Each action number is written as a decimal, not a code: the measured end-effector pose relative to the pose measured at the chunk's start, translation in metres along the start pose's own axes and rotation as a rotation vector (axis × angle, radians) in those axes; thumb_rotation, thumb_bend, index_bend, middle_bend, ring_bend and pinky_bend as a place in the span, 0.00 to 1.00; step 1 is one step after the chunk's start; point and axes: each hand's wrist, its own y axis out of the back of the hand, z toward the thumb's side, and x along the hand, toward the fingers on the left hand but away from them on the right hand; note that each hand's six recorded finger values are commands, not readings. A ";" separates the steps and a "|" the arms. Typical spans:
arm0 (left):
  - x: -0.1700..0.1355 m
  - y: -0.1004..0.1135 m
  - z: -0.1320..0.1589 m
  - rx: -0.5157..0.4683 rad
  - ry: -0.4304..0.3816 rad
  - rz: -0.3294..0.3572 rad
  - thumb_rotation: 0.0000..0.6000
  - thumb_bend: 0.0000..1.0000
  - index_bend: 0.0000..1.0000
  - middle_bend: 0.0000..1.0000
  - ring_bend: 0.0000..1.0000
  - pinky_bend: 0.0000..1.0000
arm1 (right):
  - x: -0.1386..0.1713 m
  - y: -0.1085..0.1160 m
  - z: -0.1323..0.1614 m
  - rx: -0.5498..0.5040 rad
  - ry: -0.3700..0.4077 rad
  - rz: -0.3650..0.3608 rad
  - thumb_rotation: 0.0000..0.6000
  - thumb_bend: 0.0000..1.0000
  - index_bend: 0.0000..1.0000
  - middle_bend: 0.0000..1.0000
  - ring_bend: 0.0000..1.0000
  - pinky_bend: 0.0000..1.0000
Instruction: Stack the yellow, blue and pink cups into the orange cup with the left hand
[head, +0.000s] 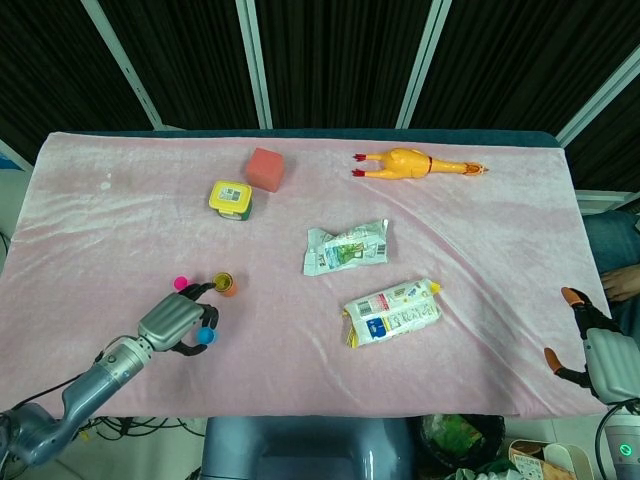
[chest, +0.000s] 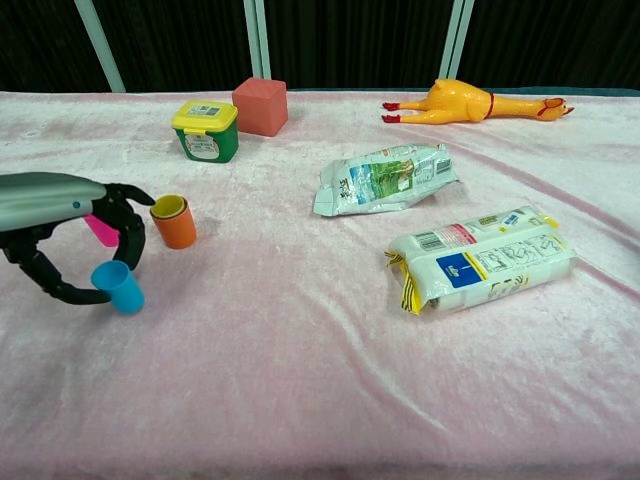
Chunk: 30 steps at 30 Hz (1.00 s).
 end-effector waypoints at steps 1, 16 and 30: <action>-0.002 0.004 0.001 -0.001 -0.002 0.009 1.00 0.30 0.51 0.53 0.05 0.13 | 0.000 0.000 0.000 0.000 0.000 -0.001 1.00 0.27 0.03 0.06 0.16 0.21; 0.014 0.079 -0.002 -0.034 0.001 0.137 1.00 0.30 0.50 0.53 0.05 0.13 | 0.000 0.000 0.001 0.007 0.002 -0.002 1.00 0.27 0.03 0.06 0.16 0.21; 0.059 0.077 -0.020 -0.092 0.053 0.101 1.00 0.28 0.48 0.51 0.05 0.13 | -0.001 -0.001 0.000 0.008 -0.001 0.001 1.00 0.27 0.03 0.06 0.16 0.21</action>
